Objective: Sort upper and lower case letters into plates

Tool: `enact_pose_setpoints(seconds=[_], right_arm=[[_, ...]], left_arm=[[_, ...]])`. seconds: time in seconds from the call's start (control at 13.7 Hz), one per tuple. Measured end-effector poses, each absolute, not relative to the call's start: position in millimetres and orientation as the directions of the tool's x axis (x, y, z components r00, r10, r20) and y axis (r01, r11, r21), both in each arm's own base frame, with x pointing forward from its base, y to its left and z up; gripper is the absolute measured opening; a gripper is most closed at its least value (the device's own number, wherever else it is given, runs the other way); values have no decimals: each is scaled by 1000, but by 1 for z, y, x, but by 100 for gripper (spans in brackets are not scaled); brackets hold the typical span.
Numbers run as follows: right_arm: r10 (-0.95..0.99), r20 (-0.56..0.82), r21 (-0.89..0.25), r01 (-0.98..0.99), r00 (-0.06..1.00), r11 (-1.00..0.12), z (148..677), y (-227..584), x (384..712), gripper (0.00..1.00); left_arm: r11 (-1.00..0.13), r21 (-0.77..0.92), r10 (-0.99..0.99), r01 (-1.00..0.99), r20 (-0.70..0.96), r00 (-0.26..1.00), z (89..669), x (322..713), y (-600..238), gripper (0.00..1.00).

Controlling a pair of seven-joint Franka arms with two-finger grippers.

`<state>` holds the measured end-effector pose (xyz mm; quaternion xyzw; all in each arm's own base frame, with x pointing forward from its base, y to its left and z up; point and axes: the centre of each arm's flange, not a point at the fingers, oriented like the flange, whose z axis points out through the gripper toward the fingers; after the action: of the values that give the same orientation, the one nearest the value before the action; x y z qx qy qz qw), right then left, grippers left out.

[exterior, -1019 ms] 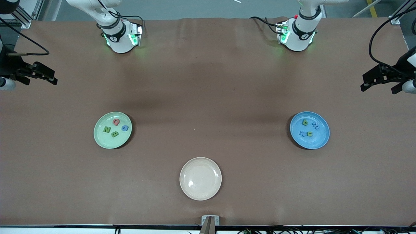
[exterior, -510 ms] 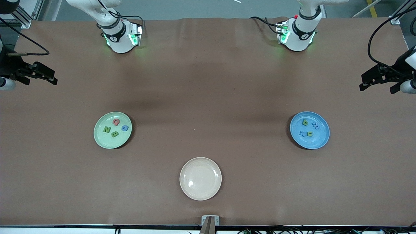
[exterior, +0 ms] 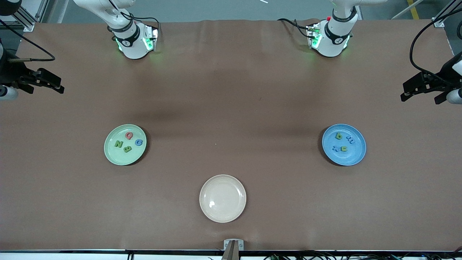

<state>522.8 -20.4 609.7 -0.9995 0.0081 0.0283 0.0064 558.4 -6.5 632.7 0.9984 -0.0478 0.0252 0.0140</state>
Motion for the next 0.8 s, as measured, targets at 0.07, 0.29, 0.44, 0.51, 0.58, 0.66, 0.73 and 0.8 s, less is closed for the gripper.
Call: enact_pose_setpoints(seconds=[0.07,0.29,0.44,0.51,0.58,0.66,0.73,0.8], right_arm=[[-16,-57,-12,-17,998,-1000,610,-20,523,100],[-16,-57,-12,-17,998,-1000,610,-20,523,100],[-16,-57,-12,-17,998,-1000,610,-20,523,100],[-16,-57,-12,-16,998,-1000,610,-20,523,100],[-16,-57,-12,-16,998,-1000,610,-20,523,100],[-16,-57,-12,-16,998,-1000,610,-20,523,100],[-16,-57,-12,-16,998,-1000,610,-20,523,100],[-16,-57,-12,-16,998,-1000,610,-20,523,100]], left_arm=[[-995,25,-94,-96,54,994,633,559,-6,100],[-995,24,-92,-94,67,994,638,559,-5,100],[-995,24,-91,-93,76,993,643,558,-5,100],[-995,23,-91,-93,79,993,644,558,-5,100],[-995,23,-91,-93,80,993,645,557,-5,100],[-995,23,-91,-93,81,993,645,557,-5,100],[-995,23,-91,-93,81,993,645,557,-5,100],[-995,23,-91,-93,81,993,645,557,-5,100]])
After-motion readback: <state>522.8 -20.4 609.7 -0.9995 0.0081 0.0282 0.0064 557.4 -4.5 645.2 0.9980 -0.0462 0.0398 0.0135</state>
